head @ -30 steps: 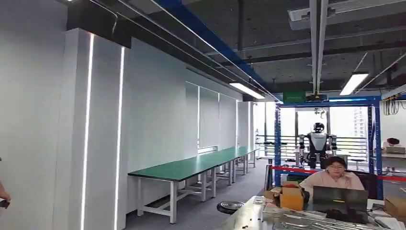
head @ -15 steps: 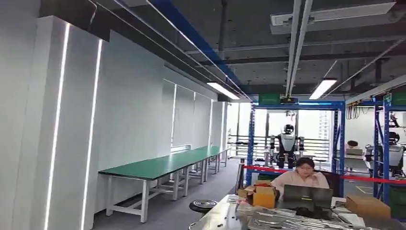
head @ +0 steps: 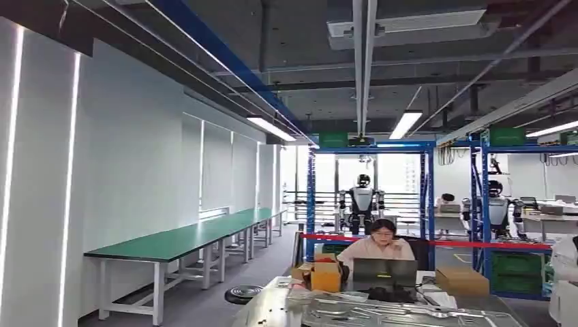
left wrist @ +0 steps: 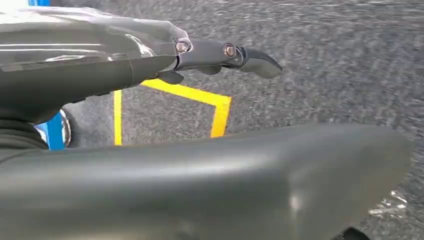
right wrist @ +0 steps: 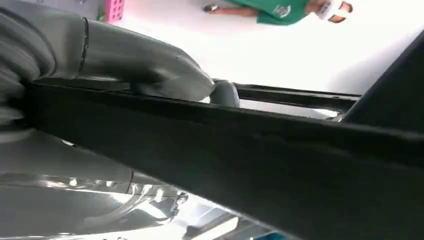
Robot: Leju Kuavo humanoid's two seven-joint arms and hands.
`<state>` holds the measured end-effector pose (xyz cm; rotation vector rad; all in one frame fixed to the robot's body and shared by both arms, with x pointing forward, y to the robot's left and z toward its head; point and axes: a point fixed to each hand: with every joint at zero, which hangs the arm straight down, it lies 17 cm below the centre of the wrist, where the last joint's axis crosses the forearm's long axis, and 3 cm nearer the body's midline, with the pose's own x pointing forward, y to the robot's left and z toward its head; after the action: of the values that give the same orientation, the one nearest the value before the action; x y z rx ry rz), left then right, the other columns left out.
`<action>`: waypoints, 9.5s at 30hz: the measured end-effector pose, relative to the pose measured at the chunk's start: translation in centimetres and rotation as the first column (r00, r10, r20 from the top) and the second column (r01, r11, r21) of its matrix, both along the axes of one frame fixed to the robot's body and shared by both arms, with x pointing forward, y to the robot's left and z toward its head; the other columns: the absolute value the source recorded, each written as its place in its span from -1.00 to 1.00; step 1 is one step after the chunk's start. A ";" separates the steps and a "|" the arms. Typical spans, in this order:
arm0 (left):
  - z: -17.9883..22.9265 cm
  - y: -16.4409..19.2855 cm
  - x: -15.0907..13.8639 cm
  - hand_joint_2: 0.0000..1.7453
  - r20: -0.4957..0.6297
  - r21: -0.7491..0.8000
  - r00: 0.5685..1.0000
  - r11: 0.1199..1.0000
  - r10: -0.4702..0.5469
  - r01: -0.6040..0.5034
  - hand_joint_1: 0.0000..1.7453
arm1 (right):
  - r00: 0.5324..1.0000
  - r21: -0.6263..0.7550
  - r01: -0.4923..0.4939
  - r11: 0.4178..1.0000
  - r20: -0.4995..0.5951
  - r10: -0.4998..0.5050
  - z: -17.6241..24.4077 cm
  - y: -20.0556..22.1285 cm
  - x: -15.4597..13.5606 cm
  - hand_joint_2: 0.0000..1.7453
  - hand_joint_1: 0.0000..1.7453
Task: Take the parts from the cabinet and place them on the table.
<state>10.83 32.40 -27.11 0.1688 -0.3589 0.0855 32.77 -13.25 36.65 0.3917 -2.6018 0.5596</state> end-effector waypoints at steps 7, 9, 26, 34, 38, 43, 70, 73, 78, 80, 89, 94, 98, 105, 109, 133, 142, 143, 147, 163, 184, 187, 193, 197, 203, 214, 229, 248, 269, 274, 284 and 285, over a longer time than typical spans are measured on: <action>0.1 -0.1 0.5 1.00 0.007 -0.002 1.000 1.000 0.000 0.000 -1.00 | 1.000 0.000 0.001 1.000 0.001 -0.001 0.0 0.0 0.0 1.00 1.00; 0.1 0.1 0.5 1.00 0.008 0.001 1.000 1.000 0.000 0.000 -1.00 | 1.000 0.001 0.001 1.000 0.007 -0.001 0.3 0.0 0.0 1.00 1.00; 0.1 0.1 0.3 1.00 0.005 -0.002 1.000 1.000 -0.001 0.001 -1.00 | 1.000 0.004 0.000 1.000 0.006 0.000 0.2 0.0 0.0 1.00 1.00; 0.0 0.2 0.0 1.00 -0.001 0.000 1.000 1.000 0.000 0.000 -1.00 | 1.000 0.003 0.001 1.000 0.000 -0.001 0.0 0.0 0.0 1.00 1.00; 0.1 0.2 0.4 1.00 0.007 0.000 1.000 1.000 0.000 0.000 -1.00 | 1.000 0.004 0.001 1.000 0.000 -0.001 0.0 0.0 0.0 1.00 1.00; 0.0 0.2 0.0 1.00 0.000 0.001 1.000 1.000 0.000 0.000 -1.00 | 1.000 0.003 0.000 1.000 -0.002 0.000 0.0 0.0 0.0 1.00 1.00; 0.1 0.2 0.3 1.00 0.004 0.001 1.000 1.000 -0.001 0.001 -1.00 | 1.000 0.004 0.000 1.000 0.006 0.000 0.3 0.0 0.0 1.00 1.00; 0.0 0.2 0.0 1.00 0.001 0.001 1.000 1.000 -0.001 0.001 -1.00 | 1.000 0.004 -0.001 1.000 -0.001 0.001 0.0 0.0 0.0 1.00 1.00; 0.0 0.2 0.1 1.00 0.002 0.001 1.000 1.000 -0.001 0.001 -1.00 | 1.000 0.004 -0.001 1.000 0.002 0.001 0.1 0.0 0.0 1.00 1.00; 0.0 0.3 0.1 1.00 0.002 0.001 1.000 1.000 -0.001 0.001 -1.00 | 1.000 0.004 0.000 1.000 0.001 0.000 0.1 0.0 0.0 1.00 1.00; 0.0 0.2 -0.1 1.00 -0.001 0.000 1.000 1.000 -0.002 0.002 -1.00 | 1.000 0.004 0.000 1.000 -0.002 0.000 0.0 0.0 0.0 1.00 1.00; 0.0 0.3 0.0 1.00 0.000 0.002 1.000 1.000 -0.001 0.001 -1.00 | 1.000 0.004 0.001 1.000 0.000 -0.001 0.1 0.0 0.0 1.00 1.00; 0.0 0.3 0.0 1.00 0.001 0.002 1.000 1.000 -0.001 0.001 -1.00 | 1.000 0.004 0.000 1.000 0.000 0.000 0.1 0.0 0.0 1.00 1.00; 0.0 0.3 0.1 1.00 0.001 0.002 1.000 1.000 -0.001 0.001 -1.00 | 1.000 0.003 0.000 1.000 -0.003 0.000 -0.1 0.0 0.0 1.00 1.00; 0.0 0.3 0.1 1.00 0.002 0.002 1.000 1.000 -0.001 0.001 -1.00 | 1.000 0.003 0.000 1.000 0.001 0.000 0.1 0.0 0.0 1.00 1.00; 0.1 -0.3 0.5 1.00 0.018 -0.025 1.000 1.000 0.000 0.001 -1.00 | 0.998 -0.055 0.055 0.997 0.034 -0.053 -0.4 -0.1 0.4 1.00 1.00; 0.2 -0.4 0.6 1.00 0.020 -0.027 1.000 1.000 -0.002 0.002 -1.00 | 0.998 -0.060 0.054 0.997 0.029 -0.052 -0.6 -0.3 0.4 1.00 1.00; 0.2 -0.4 0.6 1.00 0.020 -0.027 1.000 1.000 -0.002 0.002 -1.00 | 0.998 -0.060 0.054 0.997 0.028 -0.052 -0.6 -0.3 0.4 1.00 1.00; 0.2 -0.6 0.9 1.00 0.023 -0.030 1.000 1.000 -0.003 0.004 -1.00 | 0.998 -0.058 0.051 0.997 0.035 -0.050 -0.4 -0.3 0.3 1.00 1.00; 0.2 -0.6 0.6 1.00 0.020 -0.030 1.000 1.000 -0.004 0.004 -1.00 | 0.998 -0.058 0.052 0.997 0.033 -0.050 -0.5 -0.4 0.3 1.00 1.00; 0.0 -0.8 0.0 1.00 0.009 -0.032 1.000 0.999 -0.003 0.004 -1.00 | 0.998 -0.081 0.070 0.994 0.017 -0.068 -1.2 -0.3 0.8 1.00 1.00; 0.1 -0.8 0.4 1.00 0.016 -0.032 1.000 0.999 -0.004 0.004 -1.00 | 0.997 -0.080 0.074 0.994 0.014 -0.073 -1.2 -0.3 0.9 1.00 1.00; 0.1 -0.7 0.5 1.00 0.018 -0.029 1.000 1.000 -0.004 0.004 -1.00 | 0.997 -0.065 0.068 0.996 0.027 -0.066 -0.8 -0.5 0.6 1.00 1.00; 0.1 -0.7 0.3 1.00 0.014 -0.030 1.000 1.000 -0.005 0.005 -1.00 | 0.998 -0.063 0.065 0.996 0.020 -0.064 -1.0 -0.6 0.6 1.00 1.00; 0.1 -0.8 0.4 1.00 0.016 -0.032 1.000 0.999 -0.005 0.005 -1.00 | 0.998 -0.062 0.065 0.996 0.023 -0.064 -0.9 -0.6 0.5 1.00 1.00; 0.1 -1.0 0.2 1.00 0.013 -0.035 1.000 0.999 -0.006 0.006 -1.00 | 0.998 -0.061 0.063 0.996 0.027 -0.062 -0.8 -0.6 0.4 1.00 1.00; 0.0 -0.9 0.1 1.00 0.010 -0.033 1.000 0.999 -0.006 0.007 -1.00 | 0.998 -0.060 0.060 0.996 0.019 -0.059 -1.0 -0.6 0.3 1.00 1.00; 0.0 -1.4 0.3 1.00 0.010 -0.041 1.000 0.999 -0.013 0.014 -1.00 | 0.998 -0.057 0.061 0.997 0.015 -0.060 -1.1 -0.8 0.3 1.00 1.00; 0.1 -1.7 0.7 1.00 0.017 -0.045 1.000 0.999 -0.017 0.018 -1.00 | 0.997 -0.053 0.069 0.996 0.025 -0.068 -0.8 -1.2 0.3 1.00 1.00; 0.0 -1.5 0.2 1.00 0.009 -0.041 1.000 0.999 -0.017 0.017 -1.00 | 0.998 -0.054 0.069 0.996 0.013 -0.068 -1.2 -1.2 0.2 1.00 1.00; 0.0 -1.6 0.3 1.00 0.011 -0.043 1.000 0.999 -0.020 0.020 -1.00 | 0.997 -0.052 0.075 0.996 0.021 -0.074 -1.0 -1.4 0.3 1.00 1.00; 0.1 -1.6 0.4 1.00 0.013 -0.043 1.000 0.999 -0.020 0.020 -1.00 | 0.997 -0.052 0.075 0.996 0.020 -0.074 -1.0 -1.4 0.3 1.00 1.00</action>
<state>11.21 30.79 -27.05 0.1221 -0.3704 0.0744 33.07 -14.65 35.67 0.2727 -2.6013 0.6074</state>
